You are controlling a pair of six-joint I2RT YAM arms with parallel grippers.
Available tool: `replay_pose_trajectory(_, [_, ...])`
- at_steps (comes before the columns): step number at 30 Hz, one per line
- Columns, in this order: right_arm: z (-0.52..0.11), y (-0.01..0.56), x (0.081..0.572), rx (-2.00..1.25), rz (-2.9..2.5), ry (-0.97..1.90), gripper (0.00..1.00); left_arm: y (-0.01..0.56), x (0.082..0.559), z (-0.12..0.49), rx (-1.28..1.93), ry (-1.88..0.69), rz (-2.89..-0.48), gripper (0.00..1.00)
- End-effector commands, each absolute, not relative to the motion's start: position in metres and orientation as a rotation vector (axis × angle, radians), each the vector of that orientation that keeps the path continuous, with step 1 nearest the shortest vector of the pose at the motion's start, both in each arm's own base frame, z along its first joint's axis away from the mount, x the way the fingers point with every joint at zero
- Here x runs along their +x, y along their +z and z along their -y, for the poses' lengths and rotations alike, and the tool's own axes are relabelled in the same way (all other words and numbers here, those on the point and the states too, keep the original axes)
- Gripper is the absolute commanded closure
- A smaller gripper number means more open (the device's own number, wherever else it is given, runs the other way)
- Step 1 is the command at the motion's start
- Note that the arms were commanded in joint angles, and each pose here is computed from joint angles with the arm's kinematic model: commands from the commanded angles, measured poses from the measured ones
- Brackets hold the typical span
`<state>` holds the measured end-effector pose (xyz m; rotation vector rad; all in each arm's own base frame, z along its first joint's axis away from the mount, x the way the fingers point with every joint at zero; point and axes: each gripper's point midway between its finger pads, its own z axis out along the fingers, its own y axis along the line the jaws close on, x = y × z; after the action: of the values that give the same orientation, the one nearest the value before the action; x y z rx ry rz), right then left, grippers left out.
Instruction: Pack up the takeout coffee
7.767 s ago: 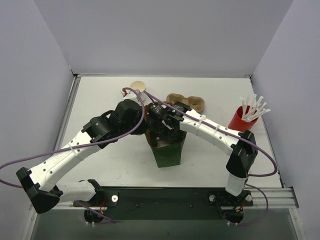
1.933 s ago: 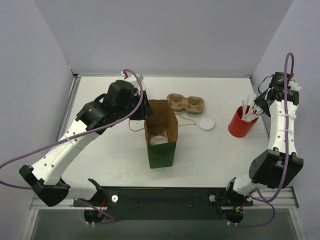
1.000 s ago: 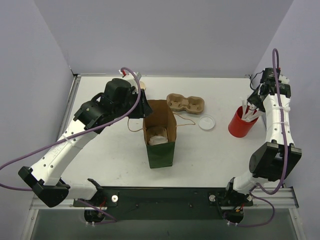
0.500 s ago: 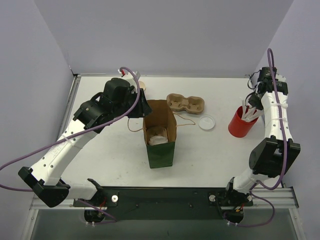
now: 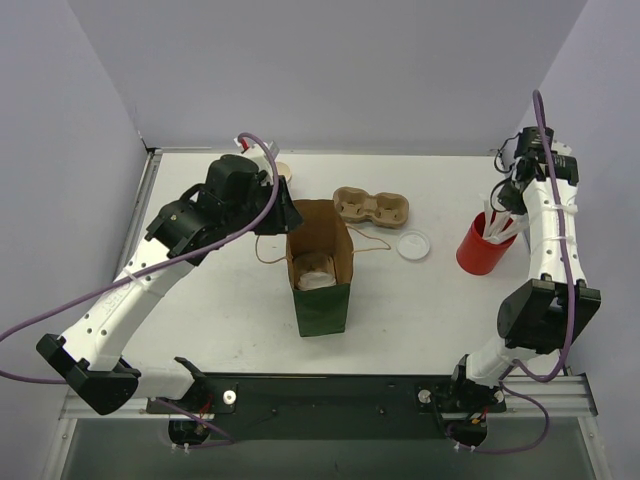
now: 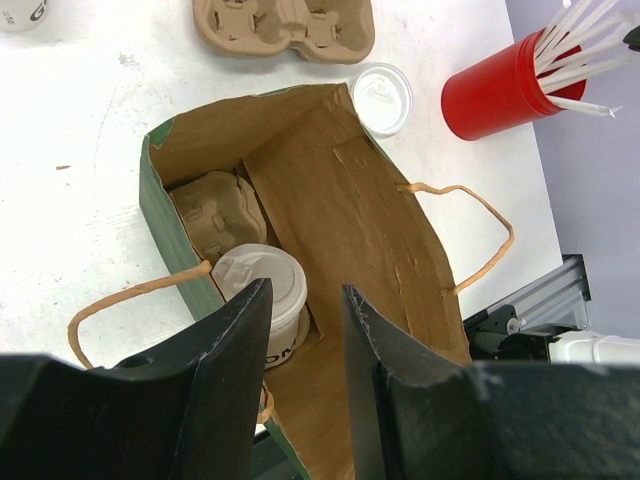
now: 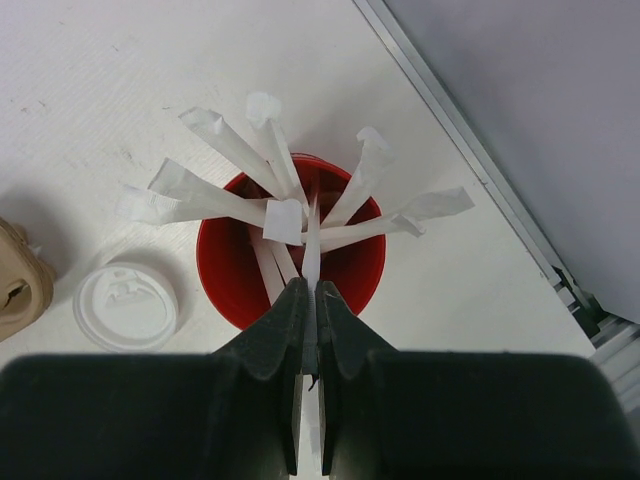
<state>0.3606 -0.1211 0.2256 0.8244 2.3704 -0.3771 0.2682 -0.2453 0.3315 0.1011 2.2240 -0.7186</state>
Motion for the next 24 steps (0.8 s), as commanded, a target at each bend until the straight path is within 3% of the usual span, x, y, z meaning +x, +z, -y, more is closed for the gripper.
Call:
replay_pose_trajectory(1, [0.120,0.245,0.341,0.816,-2.389,-0.423,1.00,0.351,0.275,0.250,0.119,-0.767,-2.156,0.56])
replay_pose_trajectory(24, [0.102,0.326,0.289,0.809,-2.230,-0.322,1.00,0.350,0.282,0.241,0.110,-0.745,-2.156,0.56])
